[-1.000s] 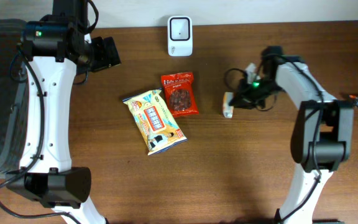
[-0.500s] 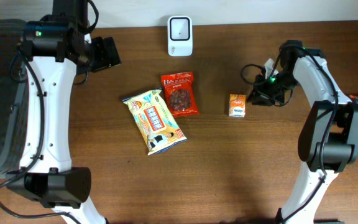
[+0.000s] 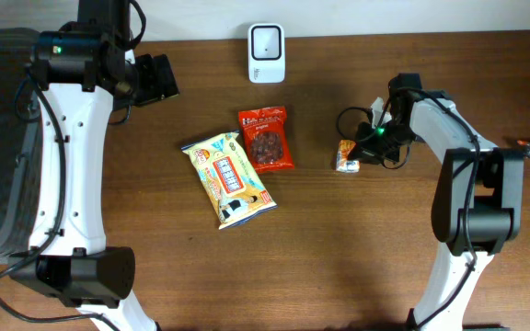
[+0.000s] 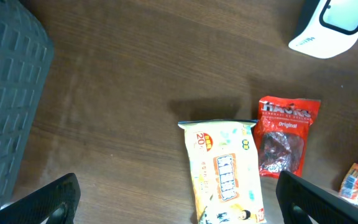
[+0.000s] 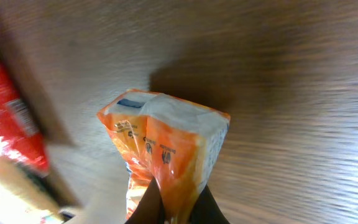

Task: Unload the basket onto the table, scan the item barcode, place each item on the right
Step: 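Grasp the small orange box with the right gripper and lift it, then hold the orange box up in front of the scanner with right gripper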

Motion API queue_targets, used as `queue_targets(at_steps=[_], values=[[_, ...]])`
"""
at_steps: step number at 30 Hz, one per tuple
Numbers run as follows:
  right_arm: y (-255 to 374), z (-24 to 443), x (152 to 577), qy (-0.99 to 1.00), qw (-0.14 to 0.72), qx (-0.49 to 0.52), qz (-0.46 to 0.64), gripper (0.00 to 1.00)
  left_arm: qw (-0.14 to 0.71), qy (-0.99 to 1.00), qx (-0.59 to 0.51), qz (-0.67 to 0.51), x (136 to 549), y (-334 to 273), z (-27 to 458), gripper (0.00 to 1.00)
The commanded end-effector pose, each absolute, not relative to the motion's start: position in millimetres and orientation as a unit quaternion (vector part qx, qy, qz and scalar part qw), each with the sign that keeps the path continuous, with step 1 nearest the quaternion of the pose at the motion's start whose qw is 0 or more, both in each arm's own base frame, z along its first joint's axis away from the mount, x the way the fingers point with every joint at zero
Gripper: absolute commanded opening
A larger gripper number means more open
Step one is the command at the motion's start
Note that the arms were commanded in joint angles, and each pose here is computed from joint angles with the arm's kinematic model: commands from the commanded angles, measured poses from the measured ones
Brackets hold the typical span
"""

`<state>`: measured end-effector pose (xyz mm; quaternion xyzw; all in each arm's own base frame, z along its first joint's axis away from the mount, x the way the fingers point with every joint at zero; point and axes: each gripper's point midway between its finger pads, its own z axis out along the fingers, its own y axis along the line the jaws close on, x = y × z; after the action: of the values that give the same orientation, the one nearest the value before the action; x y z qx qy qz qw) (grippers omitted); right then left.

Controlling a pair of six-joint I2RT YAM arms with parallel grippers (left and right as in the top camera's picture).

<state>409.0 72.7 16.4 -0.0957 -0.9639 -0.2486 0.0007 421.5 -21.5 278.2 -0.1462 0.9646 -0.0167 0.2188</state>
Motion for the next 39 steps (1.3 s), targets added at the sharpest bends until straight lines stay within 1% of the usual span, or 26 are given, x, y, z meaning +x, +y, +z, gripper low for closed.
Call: queue_targets(at_steps=[1, 3, 6, 15, 20, 21, 22, 24, 26, 28, 30, 31, 32, 33, 35, 37, 39], values=[[121, 45, 406, -0.909, 0.011, -0.059, -0.413, 0.04, 0.219, 0.964, -0.153, -0.012, 422, -19, 277, 0.99], [151, 92, 406, -0.834, -0.014, -0.002, -0.552, 0.04, 0.219, 0.964, -0.153, -0.012, 422, -19, 277, 0.99], [165, 141, 405, -0.741, -0.058, 0.051, -0.667, 0.04, 0.219, 0.964, -0.153, -0.012, 422, -19, 277, 0.99], [211, 150, 395, -0.713, -0.070, 0.139, -0.684, 0.04, 0.219, 0.964, -0.153, -0.012, 422, -19, 277, 0.99], [213, 149, 394, -0.716, -0.064, 0.136, -0.682, 0.04, 0.219, 0.964, -0.153, -0.012, 422, -19, 277, 0.99], [213, 142, 397, -0.733, -0.053, 0.122, -0.667, 0.04, 0.219, 0.964, -0.153, -0.012, 422, -19, 277, 0.99], [212, 131, 401, -0.759, -0.041, 0.101, -0.642, 0.04, 0.219, 0.964, -0.153, -0.012, 422, -19, 277, 0.99], [203, 102, 422, -0.830, -0.026, 0.028, -0.556, 0.04, 0.219, 0.964, -0.153, -0.012, 422, -19, 277, 0.99], [192, 96, 452, -0.881, -0.062, -0.012, -0.469, 0.04, 0.219, 0.964, -0.153, -0.012, 422, -19, 277, 0.99], [174, 101, 492, -0.930, -0.131, -0.059, -0.339, 0.04, 0.219, 0.964, -0.153, -0.012, 422, -19, 277, 0.99], [156, 131, 536, -0.947, -0.253, -0.086, -0.177, 0.04, 0.219, 0.964, -0.153, -0.012, 422, -19, 277, 0.99], [154, 145, 548, -0.942, -0.298, -0.090, -0.127, 0.04, 0.219, 0.964, -0.153, -0.012, 422, -19, 277, 0.99], [154, 162, 561, -0.928, -0.357, -0.084, -0.068, 0.04, 0.219, 0.964, -0.153, -0.012, 422, -19, 277, 0.99], [162, 178, 571, -0.911, -0.409, -0.055, -0.017, 0.04, 0.219, 0.964, -0.153, -0.012, 422, -19, 277, 0.99], [178, 196, 585, -0.873, -0.481, -0.001, 0.080, 0.04, 0.219, 0.964, -0.153, -0.012, 422, -19, 277, 0.99], [189, 199, 599, -0.844, -0.515, 0.049, 0.142, 0.04, 0.219, 0.964, -0.153, -0.012, 422, -19, 277, 0.99], [197, 189, 618, -0.818, -0.535, 0.107, 0.182, 0.04, 0.219, 0.964, -0.153, -0.012, 422, -19, 277, 0.99]])
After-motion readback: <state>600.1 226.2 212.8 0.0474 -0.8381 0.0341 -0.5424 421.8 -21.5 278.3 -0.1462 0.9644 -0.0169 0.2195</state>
